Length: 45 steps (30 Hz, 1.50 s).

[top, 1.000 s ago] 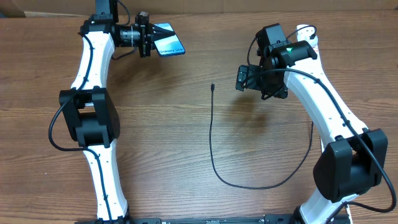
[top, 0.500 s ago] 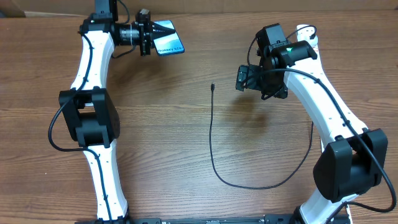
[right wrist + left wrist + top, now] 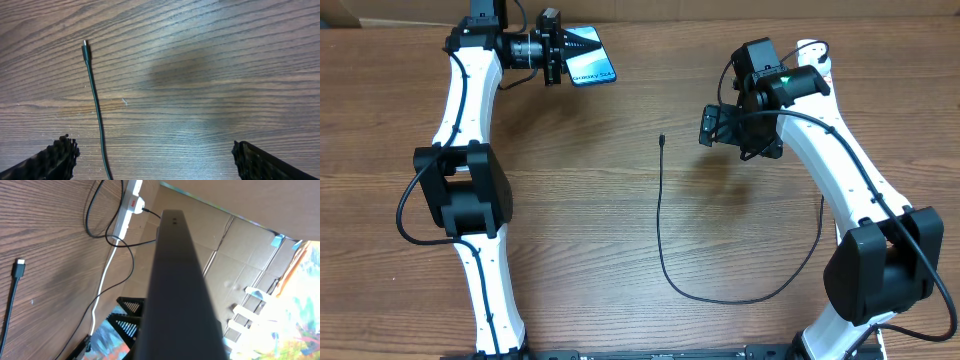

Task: Plug charger to phone and switch on socket
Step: 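Raise the phone with the left gripper to the top left and hold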

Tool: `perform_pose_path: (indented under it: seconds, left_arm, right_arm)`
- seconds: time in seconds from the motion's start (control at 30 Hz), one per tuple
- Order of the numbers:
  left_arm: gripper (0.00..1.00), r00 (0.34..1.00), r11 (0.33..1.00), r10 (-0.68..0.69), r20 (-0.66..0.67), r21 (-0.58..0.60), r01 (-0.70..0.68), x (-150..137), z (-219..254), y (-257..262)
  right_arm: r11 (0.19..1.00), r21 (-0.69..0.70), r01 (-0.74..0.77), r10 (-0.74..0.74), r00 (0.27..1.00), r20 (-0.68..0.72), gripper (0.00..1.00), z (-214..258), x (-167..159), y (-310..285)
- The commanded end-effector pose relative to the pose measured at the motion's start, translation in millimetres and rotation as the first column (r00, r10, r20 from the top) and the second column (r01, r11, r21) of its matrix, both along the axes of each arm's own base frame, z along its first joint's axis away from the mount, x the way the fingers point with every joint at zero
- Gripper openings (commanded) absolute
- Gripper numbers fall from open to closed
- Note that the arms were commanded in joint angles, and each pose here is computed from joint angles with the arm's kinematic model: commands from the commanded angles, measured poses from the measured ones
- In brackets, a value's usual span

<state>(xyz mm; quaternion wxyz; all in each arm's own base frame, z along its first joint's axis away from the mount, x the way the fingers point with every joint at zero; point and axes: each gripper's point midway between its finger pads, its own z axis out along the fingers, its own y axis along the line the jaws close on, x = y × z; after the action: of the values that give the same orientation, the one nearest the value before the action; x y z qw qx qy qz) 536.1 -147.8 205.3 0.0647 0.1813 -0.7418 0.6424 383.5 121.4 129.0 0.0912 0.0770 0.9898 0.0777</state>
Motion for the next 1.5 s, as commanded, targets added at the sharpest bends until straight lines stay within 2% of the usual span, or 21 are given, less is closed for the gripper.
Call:
perform_pose_path:
  seconds: [0.0,0.9,1.1,1.3,1.47]
  left_arm:
    - [0.04,0.991,0.999,-0.026,0.134,-0.022,0.029,-9.5,51.3,-3.1]
    - [0.04,0.993,0.999,0.004,0.118,0.032,-0.008,-3.5,40.4,-4.0]
    - [0.04,0.993,0.999,-0.034,0.109,-0.008,0.035,-8.7,41.7,-12.9]
    - [0.04,0.984,0.995,-0.074,0.16,-0.054,0.084,-16.3,50.3,-15.4]
    - [0.04,0.983,0.994,-0.089,0.16,-0.054,0.099,-20.3,48.3,-21.4]
  right_arm:
    - [1.0,-0.002,-0.006,0.006,0.999,0.031,1.0,7.8,6.3,1.9]
    - [1.0,-0.002,-0.006,0.006,0.999,0.031,1.0,7.8,6.3,2.0]
    - [1.0,-0.002,-0.006,0.006,0.999,0.031,1.0,7.8,6.3,1.9]
    - [1.0,-0.002,-0.006,0.006,0.999,0.031,1.0,7.8,6.3,1.9]
    - [1.0,0.003,-0.006,0.006,0.999,0.049,1.0,9.0,10.4,3.1]
